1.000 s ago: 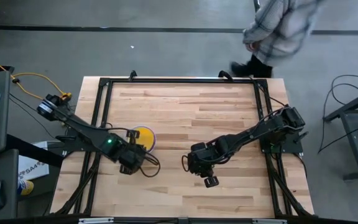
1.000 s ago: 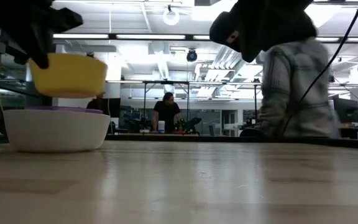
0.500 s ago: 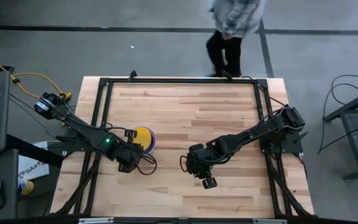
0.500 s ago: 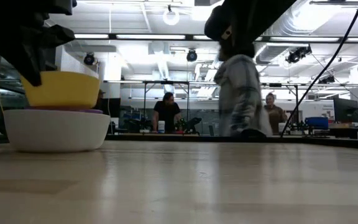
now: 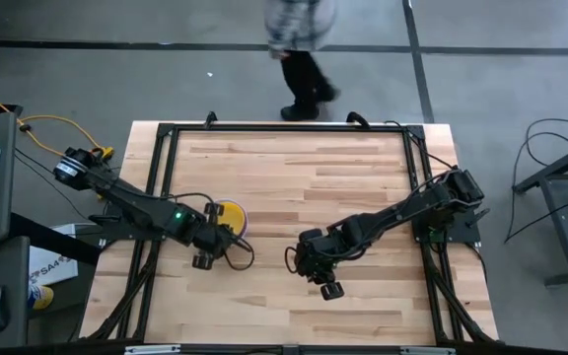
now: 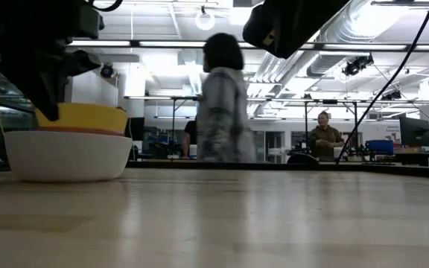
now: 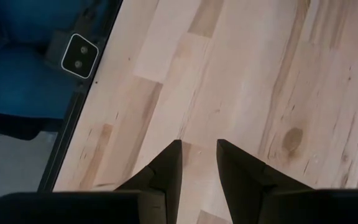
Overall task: Nest bowls inside each other
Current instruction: Stack the yellow bowl on the violet bowl, then return to Home Position
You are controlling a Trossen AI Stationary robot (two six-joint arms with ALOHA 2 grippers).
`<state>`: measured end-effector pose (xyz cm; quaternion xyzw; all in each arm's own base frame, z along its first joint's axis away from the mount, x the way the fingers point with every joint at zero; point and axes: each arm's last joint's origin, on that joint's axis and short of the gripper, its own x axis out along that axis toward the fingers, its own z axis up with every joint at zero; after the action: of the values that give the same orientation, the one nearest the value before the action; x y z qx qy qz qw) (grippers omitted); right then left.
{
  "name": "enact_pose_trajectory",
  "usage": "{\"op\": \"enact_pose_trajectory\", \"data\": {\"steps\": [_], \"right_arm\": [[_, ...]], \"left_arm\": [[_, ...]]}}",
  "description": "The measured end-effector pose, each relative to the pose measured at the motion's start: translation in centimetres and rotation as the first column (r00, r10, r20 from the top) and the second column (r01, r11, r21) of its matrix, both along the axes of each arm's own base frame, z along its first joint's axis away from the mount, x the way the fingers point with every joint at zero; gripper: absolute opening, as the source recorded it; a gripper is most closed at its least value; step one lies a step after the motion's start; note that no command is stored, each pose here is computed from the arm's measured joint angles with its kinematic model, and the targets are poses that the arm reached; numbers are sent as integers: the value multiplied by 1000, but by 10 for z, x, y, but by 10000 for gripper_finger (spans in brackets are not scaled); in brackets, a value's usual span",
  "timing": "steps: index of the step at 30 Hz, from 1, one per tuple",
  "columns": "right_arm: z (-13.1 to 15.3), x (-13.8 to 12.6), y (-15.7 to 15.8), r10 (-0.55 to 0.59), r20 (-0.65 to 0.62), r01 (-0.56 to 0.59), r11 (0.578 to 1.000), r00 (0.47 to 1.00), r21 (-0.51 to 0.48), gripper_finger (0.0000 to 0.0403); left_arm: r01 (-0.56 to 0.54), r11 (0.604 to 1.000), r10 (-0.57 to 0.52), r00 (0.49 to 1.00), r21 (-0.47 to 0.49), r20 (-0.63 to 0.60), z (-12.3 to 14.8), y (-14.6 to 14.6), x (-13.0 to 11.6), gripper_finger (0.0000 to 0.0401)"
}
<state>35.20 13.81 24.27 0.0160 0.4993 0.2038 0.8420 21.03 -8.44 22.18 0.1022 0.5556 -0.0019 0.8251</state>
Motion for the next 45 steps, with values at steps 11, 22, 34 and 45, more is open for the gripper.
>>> {"op": "enact_pose_trajectory", "data": {"steps": [11, 22, 34, 45], "right_arm": [[0, 0, 1, 1, 0, -1, 1000, 1000, 4, 94], [0, 0, 1, 2, 4, -2, 1000, 1000, 5, 94], [1, 1, 1, 1, 9, -1, 1000, 1000, 7, 94], [11, 10, 0, -8, 136, 2, 999, 991, 39, 94]], "left_arm": [[-2, 1000, 2, 999, -8, 37, 1, 6, 6, 52], [-23, 1000, 23, 999, -17, 38, 1, 6, 6, 59], [-1, 1000, 3, 998, -20, 69, 26, 3, 12, 59], [-3, 1000, 4, 998, -16, 64, 38, 3, 13, 58]]}}
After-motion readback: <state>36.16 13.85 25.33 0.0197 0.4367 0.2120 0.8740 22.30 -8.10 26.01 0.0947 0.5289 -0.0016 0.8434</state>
